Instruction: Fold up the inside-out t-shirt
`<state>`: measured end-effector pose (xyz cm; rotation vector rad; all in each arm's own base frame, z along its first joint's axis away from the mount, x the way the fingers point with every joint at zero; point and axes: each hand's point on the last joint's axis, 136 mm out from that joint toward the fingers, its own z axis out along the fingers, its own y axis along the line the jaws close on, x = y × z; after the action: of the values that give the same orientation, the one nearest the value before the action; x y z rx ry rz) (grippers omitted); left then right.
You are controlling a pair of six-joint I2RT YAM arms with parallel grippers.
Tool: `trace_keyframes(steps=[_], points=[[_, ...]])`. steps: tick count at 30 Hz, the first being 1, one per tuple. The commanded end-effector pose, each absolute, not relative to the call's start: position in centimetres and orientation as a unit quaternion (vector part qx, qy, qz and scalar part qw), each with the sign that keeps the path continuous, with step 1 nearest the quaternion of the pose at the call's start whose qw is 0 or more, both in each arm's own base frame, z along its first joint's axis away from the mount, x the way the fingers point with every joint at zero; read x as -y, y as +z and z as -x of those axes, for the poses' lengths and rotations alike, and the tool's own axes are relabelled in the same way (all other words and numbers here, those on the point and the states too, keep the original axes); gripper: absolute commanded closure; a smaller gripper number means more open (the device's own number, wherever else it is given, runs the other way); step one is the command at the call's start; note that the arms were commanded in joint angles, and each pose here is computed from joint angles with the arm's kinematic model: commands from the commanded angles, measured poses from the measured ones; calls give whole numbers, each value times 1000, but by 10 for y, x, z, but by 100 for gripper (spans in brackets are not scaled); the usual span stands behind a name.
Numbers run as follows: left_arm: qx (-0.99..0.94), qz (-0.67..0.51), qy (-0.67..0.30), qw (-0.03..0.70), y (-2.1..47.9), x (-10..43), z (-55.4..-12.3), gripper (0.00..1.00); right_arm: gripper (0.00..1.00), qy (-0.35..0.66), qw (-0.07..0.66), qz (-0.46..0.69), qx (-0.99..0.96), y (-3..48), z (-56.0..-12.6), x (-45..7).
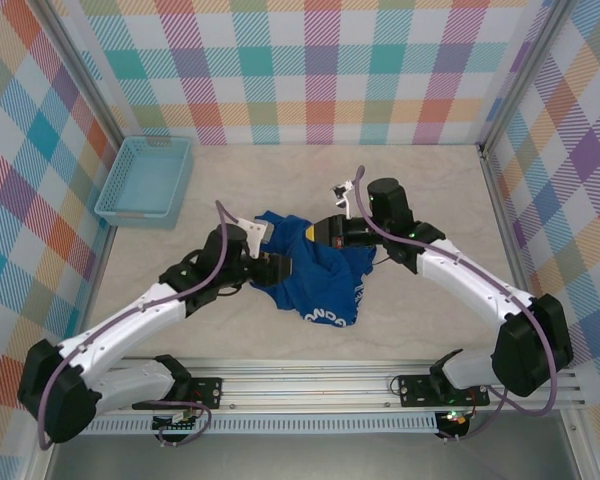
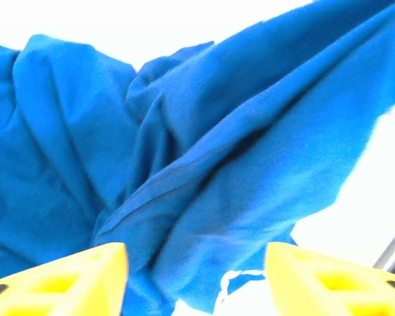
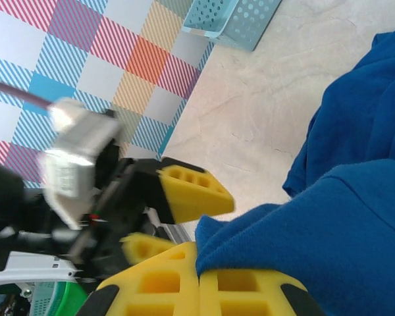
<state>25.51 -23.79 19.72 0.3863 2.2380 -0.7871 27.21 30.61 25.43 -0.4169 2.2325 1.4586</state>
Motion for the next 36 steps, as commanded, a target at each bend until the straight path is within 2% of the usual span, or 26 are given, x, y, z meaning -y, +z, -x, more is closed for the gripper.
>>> trace_keyframes(steps=[1, 6, 11, 13, 15, 17, 18, 19, 21, 22, 26, 28, 30, 36], points=[[-827, -169, -354, 402, 232, 251, -253, 34, 100, 550, 230, 169, -785, 276, -272, -314], [-835, -175, -356, 380, 225, 274, -269, 33, 100, 572, 217, 173, -772, 283, -267, -318], [-819, -181, -405, 364, 227, 305, -281, 36, 100, 577, 214, 176, -769, 289, -263, -317], [-817, -172, -414, 363, 229, 312, -288, 47, 100, 578, 210, 176, -769, 288, -262, -317], [-817, -168, -418, 360, 228, 316, -293, 68, 100, 576, 211, 178, -769, 288, -261, -316], [-816, -170, -426, 351, 225, 317, -291, 94, 100, 556, 226, 180, -779, 287, -261, -309], [-813, -174, -436, 345, 225, 318, -288, 100, 100, 536, 242, 179, -789, 284, -263, -302], [-808, -180, -446, 340, 224, 318, -284, 100, 98, 515, 254, 177, -799, 281, -264, -296], [-795, -195, -471, 328, 224, 317, -273, 100, 79, 458, 285, 178, -823, 271, -267, -279], [-789, -201, -482, 323, 224, 317, -268, 100, 74, 435, 297, 182, -830, 266, -268, -272], [-774, -217, -506, 314, 226, 313, -255, 100, 60, 362, 342, 230, -836, 243, -259, -249], [-773, -220, -506, 313, 225, 311, -253, 100, 55, 348, 354, 253, -830, 233, -253, -244], [-770, -228, -509, 311, 225, 310, -249, 100, 46, 344, 361, 270, -824, 224, -249, -243], [-769, -237, -505, 311, 227, 308, -245, 100, 40, 336, 344, 290, -827, 192, -256, -250]])
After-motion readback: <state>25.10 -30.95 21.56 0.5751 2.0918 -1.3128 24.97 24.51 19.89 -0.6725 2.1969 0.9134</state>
